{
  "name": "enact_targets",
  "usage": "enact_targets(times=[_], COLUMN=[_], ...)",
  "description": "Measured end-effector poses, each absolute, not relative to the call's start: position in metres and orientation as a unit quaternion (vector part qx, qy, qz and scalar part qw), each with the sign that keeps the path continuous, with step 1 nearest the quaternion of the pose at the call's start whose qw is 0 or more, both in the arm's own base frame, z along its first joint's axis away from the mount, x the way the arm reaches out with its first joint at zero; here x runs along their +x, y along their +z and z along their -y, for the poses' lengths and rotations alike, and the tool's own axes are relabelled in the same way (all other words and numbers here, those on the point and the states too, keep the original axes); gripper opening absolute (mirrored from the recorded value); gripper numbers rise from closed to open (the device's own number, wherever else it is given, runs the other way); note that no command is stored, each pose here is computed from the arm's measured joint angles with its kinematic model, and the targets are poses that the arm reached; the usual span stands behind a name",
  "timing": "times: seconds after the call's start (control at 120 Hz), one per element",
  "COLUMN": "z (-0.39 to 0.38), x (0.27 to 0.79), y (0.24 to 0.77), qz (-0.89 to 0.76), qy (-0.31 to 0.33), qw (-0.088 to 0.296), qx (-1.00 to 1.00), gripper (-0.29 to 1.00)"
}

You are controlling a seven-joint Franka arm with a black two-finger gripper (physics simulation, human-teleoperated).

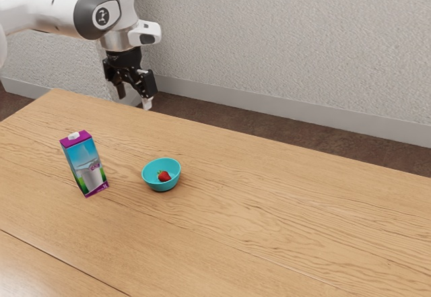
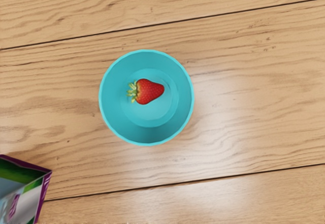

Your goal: Take strawberry from the bowl

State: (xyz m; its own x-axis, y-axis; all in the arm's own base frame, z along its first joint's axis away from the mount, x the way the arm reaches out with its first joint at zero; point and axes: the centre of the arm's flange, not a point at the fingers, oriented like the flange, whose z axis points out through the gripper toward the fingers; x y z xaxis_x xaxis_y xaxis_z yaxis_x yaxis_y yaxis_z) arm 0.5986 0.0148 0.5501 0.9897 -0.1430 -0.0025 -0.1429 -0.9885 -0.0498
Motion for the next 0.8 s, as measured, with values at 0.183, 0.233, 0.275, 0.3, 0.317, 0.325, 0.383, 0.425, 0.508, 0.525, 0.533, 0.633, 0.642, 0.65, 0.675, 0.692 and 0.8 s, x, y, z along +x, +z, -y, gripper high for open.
enact_targets(times=[0.183, 0.233, 0.275, 0.3, 0.317, 0.325, 0.383, 0.425, 0.508, 0.525, 0.533, 0.633, 0.642, 0.65, 0.675, 0.692, 0.8], z=[-0.015, -0.016, -0.017, -0.018, -0.019, -0.02, -0.03, -0.036, -0.039, -0.038, -0.037, -0.031, -0.031, -0.031, -0.031, -0.032, -0.034], x=[0.599, 0.598, 0.598, 0.598, 0.597, 0.597, 0.595, 0.593, 0.594, 0.595, 0.595, 0.6, 0.6, 0.601, 0.602, 0.603, 0.605], y=[0.548, 0.545, 0.544, 0.542, 0.539, 0.537, 0.523, 0.506, 0.488, 0.486, 0.485, 0.478, 0.477, 0.477, 0.475, 0.472, 0.46], qz=[-0.062, -0.06, -0.067, -0.076, -0.083, -0.087, -0.12, -0.15, -0.212, -0.223, -0.229, -0.291, -0.295, -0.299, -0.311, -0.318, -0.367], qy=[0.003, 0.006, 0.007, 0.01, 0.013, 0.014, 0.025, 0.032, 0.03, 0.03, 0.029, 0.023, 0.023, 0.022, 0.022, 0.023, 0.03], qw=[0.025, 0.025, 0.026, 0.026, 0.027, 0.028, 0.033, 0.036, 0.04, 0.04, 0.04, 0.043, 0.043, 0.043, 0.043, 0.043, 0.044], qx=[-0.998, -0.998, -0.997, -0.997, -0.996, -0.996, -0.992, -0.987, -0.976, -0.973, -0.972, -0.955, -0.954, -0.953, -0.949, -0.947, -0.929], gripper=[0.7, 0.7, 0.7, 0.7, 0.7, 0.7, 0.7, 0.7, 0.7, 0.7, 0.7, 0.7, 0.7, 0.7, 0.7, 0.7, 0.7])
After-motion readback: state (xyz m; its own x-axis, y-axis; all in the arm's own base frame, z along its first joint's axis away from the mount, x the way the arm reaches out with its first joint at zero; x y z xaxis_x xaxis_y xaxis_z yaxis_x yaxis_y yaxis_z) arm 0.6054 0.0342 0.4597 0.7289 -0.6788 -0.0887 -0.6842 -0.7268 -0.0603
